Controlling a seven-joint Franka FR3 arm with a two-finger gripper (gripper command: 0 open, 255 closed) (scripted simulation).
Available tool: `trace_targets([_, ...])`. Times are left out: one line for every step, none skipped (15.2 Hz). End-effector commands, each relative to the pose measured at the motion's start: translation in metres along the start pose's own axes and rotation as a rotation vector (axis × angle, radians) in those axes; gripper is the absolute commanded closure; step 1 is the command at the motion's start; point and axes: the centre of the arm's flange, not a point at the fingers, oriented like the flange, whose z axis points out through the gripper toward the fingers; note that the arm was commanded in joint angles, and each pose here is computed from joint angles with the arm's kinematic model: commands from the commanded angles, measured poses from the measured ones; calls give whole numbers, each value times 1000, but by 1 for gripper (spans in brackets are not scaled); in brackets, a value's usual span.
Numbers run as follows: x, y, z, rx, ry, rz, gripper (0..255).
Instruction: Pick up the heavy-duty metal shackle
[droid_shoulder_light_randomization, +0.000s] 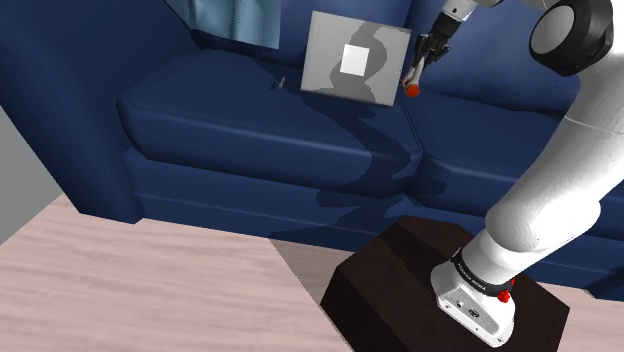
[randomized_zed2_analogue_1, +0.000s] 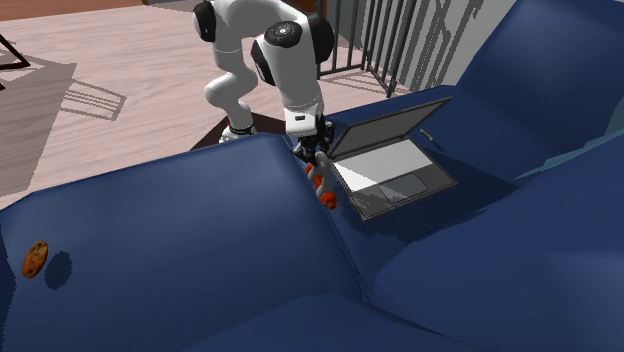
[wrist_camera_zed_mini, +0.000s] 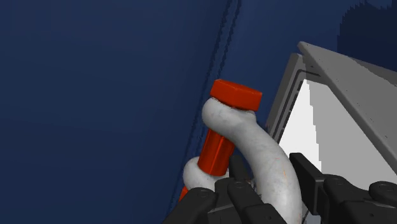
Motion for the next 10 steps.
trace_targets([1,-1,-11,0,0,0,255])
trace_targets([2,-2,-16,0,0,0,255])
trace_targets([2,-3,-21,0,0,0,255])
trace_targets([3,-4,-26,0,0,0,255])
trace_targets([3,-5,-32,0,0,0,255])
trace_targets([4,-7,-37,0,0,0,255])
trace_targets([4,-8,-42,0,0,0,255])
trace_targets([5,-9,-47,0,0,0,255])
trace_targets([5,-9,-48,0,0,0,255])
trace_targets([5,-9,-48,0,0,0,255])
